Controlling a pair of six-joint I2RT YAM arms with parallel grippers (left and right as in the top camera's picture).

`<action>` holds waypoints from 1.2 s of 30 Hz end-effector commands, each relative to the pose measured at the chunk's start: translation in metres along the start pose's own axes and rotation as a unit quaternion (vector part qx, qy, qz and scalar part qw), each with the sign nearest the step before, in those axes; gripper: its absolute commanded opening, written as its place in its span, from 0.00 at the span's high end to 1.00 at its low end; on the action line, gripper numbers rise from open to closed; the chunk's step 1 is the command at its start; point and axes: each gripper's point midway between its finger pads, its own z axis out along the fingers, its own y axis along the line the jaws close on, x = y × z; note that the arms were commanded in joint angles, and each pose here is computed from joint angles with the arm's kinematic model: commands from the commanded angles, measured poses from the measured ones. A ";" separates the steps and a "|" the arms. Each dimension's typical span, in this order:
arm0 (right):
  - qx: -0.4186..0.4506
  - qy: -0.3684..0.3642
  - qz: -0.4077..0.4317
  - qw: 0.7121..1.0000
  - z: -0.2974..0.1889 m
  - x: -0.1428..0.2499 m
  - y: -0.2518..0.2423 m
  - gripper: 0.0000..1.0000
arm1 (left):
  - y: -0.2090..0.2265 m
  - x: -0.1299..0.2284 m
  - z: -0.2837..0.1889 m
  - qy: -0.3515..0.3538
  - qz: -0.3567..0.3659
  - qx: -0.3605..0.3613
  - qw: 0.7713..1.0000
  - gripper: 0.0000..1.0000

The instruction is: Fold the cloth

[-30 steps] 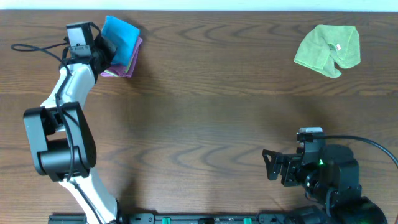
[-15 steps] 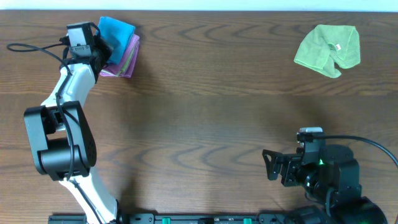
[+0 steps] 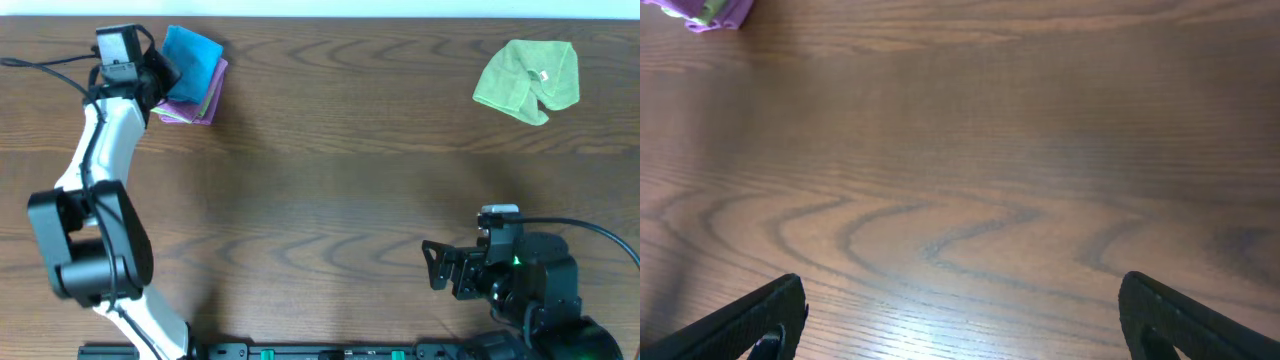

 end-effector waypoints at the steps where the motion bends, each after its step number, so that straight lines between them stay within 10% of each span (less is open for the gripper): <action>1: 0.002 0.000 0.010 1.000 0.000 0.001 -0.002 0.01 | -0.019 -0.020 -0.034 -0.023 0.038 0.021 0.999 0.23; 3: 0.002 0.000 0.009 1.000 0.000 0.001 -0.002 0.01 | -0.020 -0.019 -0.049 -0.018 0.052 0.017 0.998 0.05; 36: 0.002 0.000 0.010 1.000 0.000 0.001 -0.002 0.01 | 0.025 0.095 -0.275 0.146 0.130 -0.051 0.979 0.05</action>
